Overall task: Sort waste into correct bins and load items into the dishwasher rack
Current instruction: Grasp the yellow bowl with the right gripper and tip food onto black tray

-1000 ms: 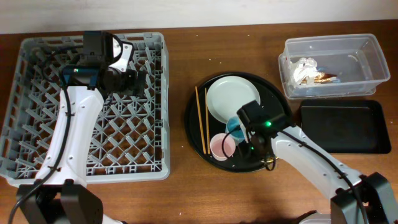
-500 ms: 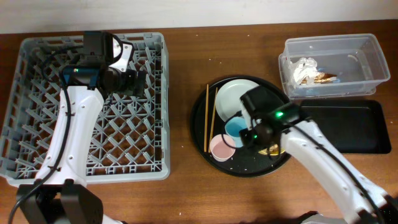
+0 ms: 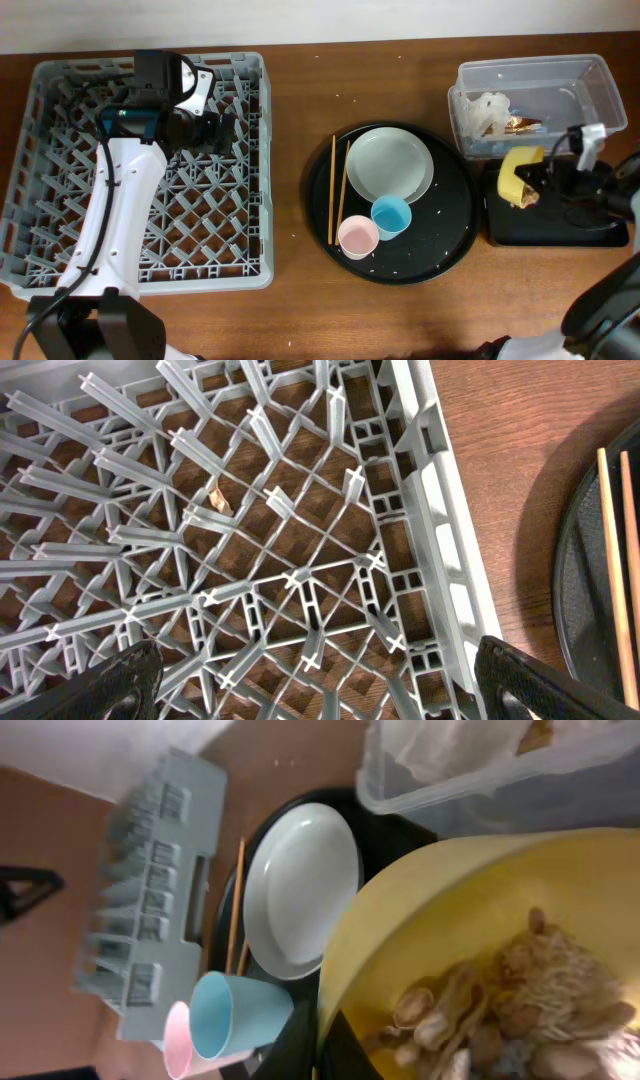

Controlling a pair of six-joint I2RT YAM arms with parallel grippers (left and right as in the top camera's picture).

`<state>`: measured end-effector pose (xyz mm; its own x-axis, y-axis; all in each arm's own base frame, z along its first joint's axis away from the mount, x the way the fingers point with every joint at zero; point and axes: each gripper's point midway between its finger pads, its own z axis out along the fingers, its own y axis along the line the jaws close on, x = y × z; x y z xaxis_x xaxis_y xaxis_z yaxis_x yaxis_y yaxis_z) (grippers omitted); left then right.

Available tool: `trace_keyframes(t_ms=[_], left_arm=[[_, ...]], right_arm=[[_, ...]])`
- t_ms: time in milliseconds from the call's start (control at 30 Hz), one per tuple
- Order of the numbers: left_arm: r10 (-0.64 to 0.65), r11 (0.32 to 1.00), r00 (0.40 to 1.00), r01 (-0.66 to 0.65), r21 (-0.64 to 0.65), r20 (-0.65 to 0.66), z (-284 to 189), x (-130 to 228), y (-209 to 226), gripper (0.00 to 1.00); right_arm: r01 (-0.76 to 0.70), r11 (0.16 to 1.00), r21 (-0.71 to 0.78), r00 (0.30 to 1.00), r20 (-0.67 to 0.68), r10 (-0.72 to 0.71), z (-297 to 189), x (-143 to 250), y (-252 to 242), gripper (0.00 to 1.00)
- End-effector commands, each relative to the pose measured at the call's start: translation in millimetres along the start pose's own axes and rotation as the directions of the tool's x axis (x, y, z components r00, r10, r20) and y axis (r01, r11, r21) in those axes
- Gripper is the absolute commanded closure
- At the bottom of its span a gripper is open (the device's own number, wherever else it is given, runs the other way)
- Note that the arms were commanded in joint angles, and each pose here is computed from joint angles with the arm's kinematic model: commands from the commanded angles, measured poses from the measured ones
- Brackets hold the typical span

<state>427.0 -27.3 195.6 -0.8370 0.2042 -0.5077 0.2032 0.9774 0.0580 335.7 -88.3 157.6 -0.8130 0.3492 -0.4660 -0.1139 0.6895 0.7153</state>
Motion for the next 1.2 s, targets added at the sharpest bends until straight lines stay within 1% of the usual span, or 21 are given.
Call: trace_keyframes(t_ms=[0, 100, 233, 300, 333, 400, 467, 500, 533, 600, 633, 700, 767, 800, 833, 867, 900, 967, 1067, 1100, 1167], left_arm=[[-0.011, 1.000, 1.000, 0.011, 0.007, 0.014, -2, -5, 0, 0.01], [-0.011, 1.000, 1.000, 0.011, 0.007, 0.014, -2, -5, 0, 0.01], [-0.011, 1.000, 1.000, 0.011, 0.007, 0.014, -2, -5, 0, 0.01], [-0.011, 1.000, 1.000, 0.011, 0.007, 0.014, -2, -5, 0, 0.01], [-0.011, 1.000, 1.000, 0.011, 0.007, 0.014, -2, -5, 0, 0.01], [-0.011, 1.000, 1.000, 0.011, 0.007, 0.014, -2, -5, 0, 0.01], [-0.011, 1.000, 1.000, 0.011, 0.007, 0.014, -2, -5, 0, 0.01], [-0.011, 1.000, 1.000, 0.011, 0.007, 0.014, -2, -5, 0, 0.01], [-0.011, 1.000, 1.000, 0.011, 0.007, 0.014, -2, -5, 0, 0.01], [-0.011, 1.000, 1.000, 0.011, 0.007, 0.014, -2, -5, 0, 0.01], [-0.011, 1.000, 1.000, 0.011, 0.007, 0.014, -2, -5, 0, 0.01], [-0.011, 1.000, 1.000, 0.011, 0.007, 0.014, -2, -5, 0, 0.01], [-0.011, 1.000, 1.000, 0.011, 0.007, 0.014, -2, -5, 0, 0.01], [-0.011, 1.000, 1.000, 0.011, 0.007, 0.014, -2, -5, 0, 0.01], [-0.011, 1.000, 1.000, 0.011, 0.007, 0.014, -2, -5, 0, 0.01], [-0.011, 1.000, 1.000, 0.011, 0.007, 0.014, -2, -5, 0, 0.01], [-0.011, 1.000, 1.000, 0.011, 0.007, 0.014, -2, -5, 0, 0.01], [-0.011, 1.000, 1.000, 0.011, 0.007, 0.014, -2, -5, 0, 0.01], [-0.011, 1.000, 1.000, 0.011, 0.007, 0.014, -2, -5, 0, 0.01], [-0.011, 1.000, 1.000, 0.011, 0.007, 0.014, -2, -5, 0, 0.01], [-0.011, 1.000, 1.000, 0.011, 0.007, 0.014, -2, -5, 0, 0.01]], right_arm=[[-0.043, 0.993, -0.110, 0.992, 0.117, 0.056, -17, -12, -9, 0.96], [-0.085, 0.992, -0.091, 0.978, 0.182, 0.101, -38, -13, -30, 0.96], [-0.031, 0.997, -0.064, 0.970, 0.238, 0.046, -48, -21, -43, 0.96], [0.020, 0.993, -0.115, 0.966, 0.259, 0.011, -44, -16, -38, 0.96], [0.010, 0.993, -0.121, 0.966, 0.257, 0.021, -39, -11, -43, 0.96], [0.027, 0.982, -0.186, 0.958, 0.284, 0.027, -34, -4, -37, 0.96], [0.022, 0.971, -0.240, 0.948, 0.312, 0.055, -37, -6, -27, 0.96], [0.028, 0.972, -0.233, 0.947, 0.317, 0.049, -37, -8, -29, 0.96], [-0.028, 0.961, -0.275, 0.940, 0.319, 0.119, -41, -9, -24, 0.96], [-0.105, 0.954, -0.282, 0.940, 0.284, 0.188, -40, -5, -26, 0.96], [-0.104, 0.956, -0.274, 0.943, 0.279, 0.182, -39, -4, -27, 0.96], [-0.194, 0.913, -0.360, 0.912, 0.276, 0.303, -45, -9, -17, 0.96], [-0.292, 0.873, -0.390, 0.868, 0.275, 0.414, -57, -10, -23, 0.96], [-0.319, 0.847, -0.425, 0.842, 0.282, 0.459, -65, -12, -20, 0.96], [-0.328, 0.849, -0.414, 0.835, 0.293, 0.466, -70, -12, -26, 0.96], [-0.331, 0.855, -0.399, 0.837, 0.295, 0.461, -70, -11, -30, 0.96], [-0.300, 0.849, -0.435, 0.834, 0.313, 0.455, -75, -13, -15, 0.96], [-0.324, 0.850, -0.415, 0.836, 0.295, 0.463, -73, -11, -18, 0.96], [-0.294, 0.865, -0.407, 0.848, 0.307, 0.432, -76, -13, -8, 0.96], [-0.223, 0.903, -0.367, 0.882, 0.319, 0.348, -77, -14, 11, 0.96], [-0.159, 0.954, -0.252, 0.944, 0.243, 0.222, -68, -3, 43, 0.96]])
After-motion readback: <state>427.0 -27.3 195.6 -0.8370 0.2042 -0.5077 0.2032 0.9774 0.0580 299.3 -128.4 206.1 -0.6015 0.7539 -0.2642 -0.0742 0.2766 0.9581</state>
